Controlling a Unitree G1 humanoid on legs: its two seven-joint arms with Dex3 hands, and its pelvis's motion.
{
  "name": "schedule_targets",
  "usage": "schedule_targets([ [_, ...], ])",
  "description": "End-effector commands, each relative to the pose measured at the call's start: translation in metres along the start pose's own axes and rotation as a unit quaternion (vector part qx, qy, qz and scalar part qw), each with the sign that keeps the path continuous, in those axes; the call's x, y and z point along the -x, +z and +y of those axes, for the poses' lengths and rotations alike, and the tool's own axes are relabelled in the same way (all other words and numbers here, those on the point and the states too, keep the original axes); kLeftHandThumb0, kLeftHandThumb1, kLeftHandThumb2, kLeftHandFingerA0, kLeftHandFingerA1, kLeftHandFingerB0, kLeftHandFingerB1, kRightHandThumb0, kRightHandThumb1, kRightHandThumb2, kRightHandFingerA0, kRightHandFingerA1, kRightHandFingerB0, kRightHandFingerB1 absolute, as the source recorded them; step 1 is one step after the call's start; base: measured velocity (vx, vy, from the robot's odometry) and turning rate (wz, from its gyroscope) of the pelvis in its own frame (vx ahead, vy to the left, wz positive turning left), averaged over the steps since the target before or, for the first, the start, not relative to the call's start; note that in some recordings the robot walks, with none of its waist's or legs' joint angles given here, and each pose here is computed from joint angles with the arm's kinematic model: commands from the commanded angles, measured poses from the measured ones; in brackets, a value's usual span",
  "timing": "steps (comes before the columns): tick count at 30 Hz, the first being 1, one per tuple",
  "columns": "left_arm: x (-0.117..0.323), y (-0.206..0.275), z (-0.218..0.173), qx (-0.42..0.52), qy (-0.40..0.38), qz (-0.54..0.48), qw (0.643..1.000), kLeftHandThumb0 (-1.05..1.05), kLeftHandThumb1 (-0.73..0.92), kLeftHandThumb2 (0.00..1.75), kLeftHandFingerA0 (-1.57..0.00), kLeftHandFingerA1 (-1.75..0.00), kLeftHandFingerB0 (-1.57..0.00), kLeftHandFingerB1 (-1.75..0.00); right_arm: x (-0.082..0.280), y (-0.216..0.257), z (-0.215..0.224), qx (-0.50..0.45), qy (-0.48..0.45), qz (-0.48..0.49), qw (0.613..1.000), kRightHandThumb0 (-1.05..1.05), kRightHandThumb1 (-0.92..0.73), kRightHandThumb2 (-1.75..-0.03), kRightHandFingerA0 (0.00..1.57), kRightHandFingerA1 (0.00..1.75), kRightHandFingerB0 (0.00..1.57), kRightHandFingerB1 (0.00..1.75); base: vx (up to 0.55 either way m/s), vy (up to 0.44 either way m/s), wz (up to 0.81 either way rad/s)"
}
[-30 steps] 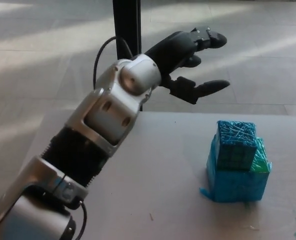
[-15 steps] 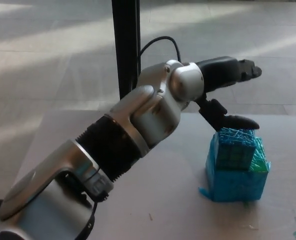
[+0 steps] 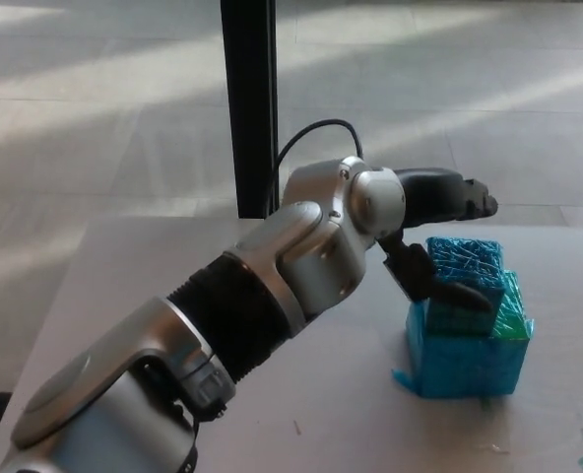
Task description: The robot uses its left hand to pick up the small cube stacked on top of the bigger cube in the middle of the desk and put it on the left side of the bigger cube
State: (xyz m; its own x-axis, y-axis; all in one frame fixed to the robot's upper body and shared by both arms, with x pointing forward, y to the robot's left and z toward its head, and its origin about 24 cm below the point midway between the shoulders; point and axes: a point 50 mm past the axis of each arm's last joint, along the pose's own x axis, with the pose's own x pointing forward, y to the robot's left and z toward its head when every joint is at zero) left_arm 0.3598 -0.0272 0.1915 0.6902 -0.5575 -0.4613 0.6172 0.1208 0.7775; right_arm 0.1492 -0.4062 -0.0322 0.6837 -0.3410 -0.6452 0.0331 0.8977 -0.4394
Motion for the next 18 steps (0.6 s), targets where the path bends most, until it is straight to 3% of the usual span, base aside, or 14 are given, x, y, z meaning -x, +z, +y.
schedule_targets([
  [1,-0.007,-0.006,-0.007,-0.033,0.004,0.037,0.999,-1.05,0.57,0.60,0.00,0.00,0.00,0.00,0.001,0.003,-0.003,0.010,-0.008,-0.010,1.000,-1.05,-0.75,-0.61,0.01,1.18,0.00,0.90,0.00,0.000,0.00],
  [2,-0.009,-0.007,-0.009,-0.037,0.005,0.042,0.998,-1.05,0.57,0.59,0.00,0.00,0.00,0.00,0.001,0.003,-0.002,0.010,-0.006,-0.013,1.000,-1.05,-0.75,-0.61,0.00,1.21,0.00,0.89,0.00,0.000,0.00],
  [3,-0.011,-0.008,-0.010,-0.037,0.007,0.045,0.998,-1.05,0.56,0.58,0.00,0.00,0.00,0.00,0.001,0.003,-0.002,0.010,-0.007,-0.014,1.000,-1.04,-0.58,-1.16,0.33,0.97,0.00,0.76,0.00,0.000,0.00],
  [4,-0.012,-0.009,-0.012,-0.037,0.008,0.048,0.998,-0.92,0.50,0.98,0.00,-0.17,0.00,0.00,0.001,0.002,0.000,0.012,-0.005,-0.013,1.000,-1.05,-0.75,-0.61,0.05,1.18,0.00,0.89,0.00,0.000,0.00],
  [9,-0.021,-0.005,-0.019,-0.010,0.035,0.034,0.999,-0.87,0.47,0.94,0.00,-0.14,0.00,0.00,0.001,0.006,0.004,0.020,0.000,-0.024,1.000,-1.05,-0.74,-0.61,0.09,1.23,0.00,0.92,0.00,0.000,0.00],
  [10,-0.022,-0.002,-0.021,-0.014,0.042,0.029,0.999,-0.89,0.49,0.95,0.00,-0.13,0.00,0.00,0.001,0.007,0.006,0.023,0.003,-0.027,0.999,-1.05,-0.58,-1.14,0.29,0.94,0.01,0.76,0.00,0.000,0.00],
  [11,-0.024,0.000,-0.022,-0.012,0.050,0.023,0.998,-0.85,0.45,0.94,0.00,-0.15,0.00,-0.03,0.001,0.009,0.006,0.027,0.004,-0.030,0.999,-1.05,-0.57,-1.15,0.33,0.96,0.00,0.77,0.00,0.000,0.00],
  [12,-0.026,0.004,-0.025,-0.008,0.061,0.015,0.998,-0.99,0.39,0.82,0.00,-0.11,-0.02,-0.09,0.001,0.008,0.007,0.024,0.003,-0.033,0.999,-1.05,-0.73,-0.62,0.15,1.26,0.00,0.96,0.00,0.000,0.00],
  [14,-0.028,0.006,-0.027,-0.007,0.069,0.009,0.998,-1.03,0.35,0.79,0.00,-0.18,-0.04,-0.16,0.000,0.008,0.007,0.024,0.001,-0.033,0.999,-1.05,-0.73,-0.62,0.18,1.28,0.00,0.97,0.00,0.000,0.00],
  [15,-0.029,0.007,-0.030,-0.012,0.071,0.008,0.997,-1.04,0.48,0.69,0.00,-0.32,0.00,-0.27,0.000,0.008,0.008,0.022,0.002,-0.031,0.999,-1.05,-0.72,-0.63,0.20,1.31,0.00,0.99,0.00,0.000,0.00],
  [16,-0.030,0.007,-0.032,-0.016,0.073,0.009,0.997,-1.03,0.37,0.79,-0.01,-0.35,-0.05,-0.21,0.000,0.007,0.008,0.026,0.000,-0.029,0.999,-1.05,-0.72,-0.65,0.25,1.22,0.00,1.05,0.00,0.000,0.00],
  [17,-0.031,0.006,-0.034,-0.017,0.075,0.010,0.997,-0.74,0.43,0.93,0.00,-0.41,-0.04,-0.22,0.000,0.008,0.008,0.026,0.000,-0.028,0.999,-1.05,-0.72,-0.64,0.25,1.20,0.00,1.03,0.00,0.000,0.00],
  [18,-0.032,0.005,-0.036,-0.014,0.079,0.009,0.997,-0.94,0.49,0.57,-0.04,-0.54,-0.04,-0.36,0.000,0.008,0.008,0.024,0.000,-0.028,0.999,-1.05,-0.72,-0.65,0.24,1.21,0.00,1.04,0.00,0.000,0.00],
])
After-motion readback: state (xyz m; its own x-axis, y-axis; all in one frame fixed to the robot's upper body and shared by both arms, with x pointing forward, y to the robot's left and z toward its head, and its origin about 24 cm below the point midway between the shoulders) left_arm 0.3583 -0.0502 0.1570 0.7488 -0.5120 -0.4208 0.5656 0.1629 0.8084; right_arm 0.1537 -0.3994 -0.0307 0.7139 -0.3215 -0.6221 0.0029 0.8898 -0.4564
